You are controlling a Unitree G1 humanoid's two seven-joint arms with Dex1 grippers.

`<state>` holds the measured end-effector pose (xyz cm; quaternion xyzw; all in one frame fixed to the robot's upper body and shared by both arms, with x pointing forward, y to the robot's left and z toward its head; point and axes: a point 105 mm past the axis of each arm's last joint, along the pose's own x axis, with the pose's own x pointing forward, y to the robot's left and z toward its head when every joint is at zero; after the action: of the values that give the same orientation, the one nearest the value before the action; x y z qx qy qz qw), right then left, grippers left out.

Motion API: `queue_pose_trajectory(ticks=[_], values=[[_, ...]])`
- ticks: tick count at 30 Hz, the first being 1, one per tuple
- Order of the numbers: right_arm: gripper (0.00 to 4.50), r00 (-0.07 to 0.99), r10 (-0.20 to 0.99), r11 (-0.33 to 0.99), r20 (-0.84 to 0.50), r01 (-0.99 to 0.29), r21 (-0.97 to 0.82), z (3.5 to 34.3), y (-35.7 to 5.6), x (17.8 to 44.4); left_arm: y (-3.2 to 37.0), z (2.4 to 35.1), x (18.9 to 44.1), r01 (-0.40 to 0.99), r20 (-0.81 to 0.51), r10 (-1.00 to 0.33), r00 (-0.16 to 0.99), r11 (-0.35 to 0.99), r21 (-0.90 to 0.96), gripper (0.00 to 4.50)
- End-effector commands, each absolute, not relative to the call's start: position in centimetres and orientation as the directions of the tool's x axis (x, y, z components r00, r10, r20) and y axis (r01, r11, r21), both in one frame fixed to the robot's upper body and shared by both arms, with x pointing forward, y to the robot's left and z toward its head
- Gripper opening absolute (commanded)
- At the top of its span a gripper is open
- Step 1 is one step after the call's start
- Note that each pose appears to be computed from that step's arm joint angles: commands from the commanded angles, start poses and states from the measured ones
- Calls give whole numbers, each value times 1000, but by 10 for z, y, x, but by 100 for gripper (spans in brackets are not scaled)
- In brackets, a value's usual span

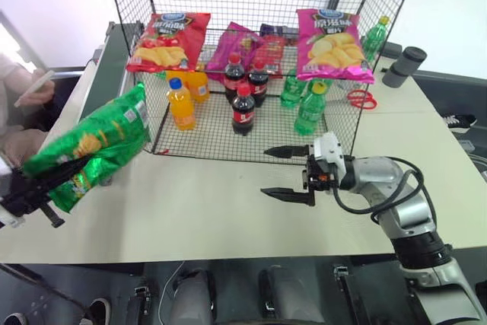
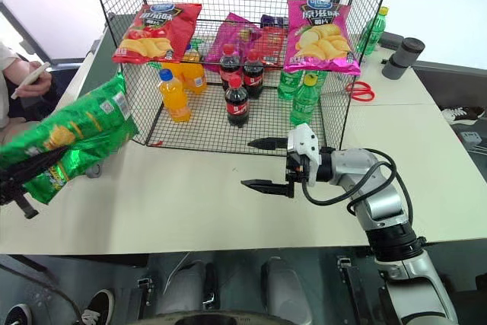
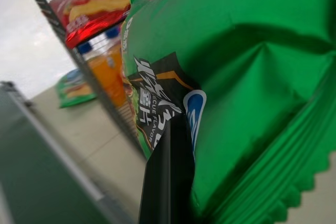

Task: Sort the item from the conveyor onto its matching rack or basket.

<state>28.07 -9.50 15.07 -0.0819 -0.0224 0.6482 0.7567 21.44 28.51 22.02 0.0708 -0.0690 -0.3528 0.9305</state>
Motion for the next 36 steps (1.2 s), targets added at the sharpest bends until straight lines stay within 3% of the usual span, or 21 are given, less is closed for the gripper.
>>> queue_pose_trajectory(ticks=[1,4,10,16,22,26,36], values=[[450,132,991,132,8,-990,-57,176,-102,274,240,234,200,835,165,-818,551,542,-99,6],[450,115,991,111,68,-992,61,190,-103,269,214,217,192,888,172,-898,405,341,-308,6],[450,101,991,76,83,-962,262,196,-117,262,188,211,203,901,231,-943,238,126,-414,6],[450,41,999,23,32,-900,435,183,-120,238,180,216,220,905,280,-946,163,31,-423,6],[450,105,992,65,72,-904,422,189,-110,253,179,219,222,887,326,-938,114,-51,-459,6],[450,36,992,-24,118,-878,477,196,-107,242,174,217,222,876,329,-941,85,-87,-474,6],[450,-24,994,-77,106,-846,527,195,-97,233,167,212,224,878,320,-946,58,-104,-467,6]])
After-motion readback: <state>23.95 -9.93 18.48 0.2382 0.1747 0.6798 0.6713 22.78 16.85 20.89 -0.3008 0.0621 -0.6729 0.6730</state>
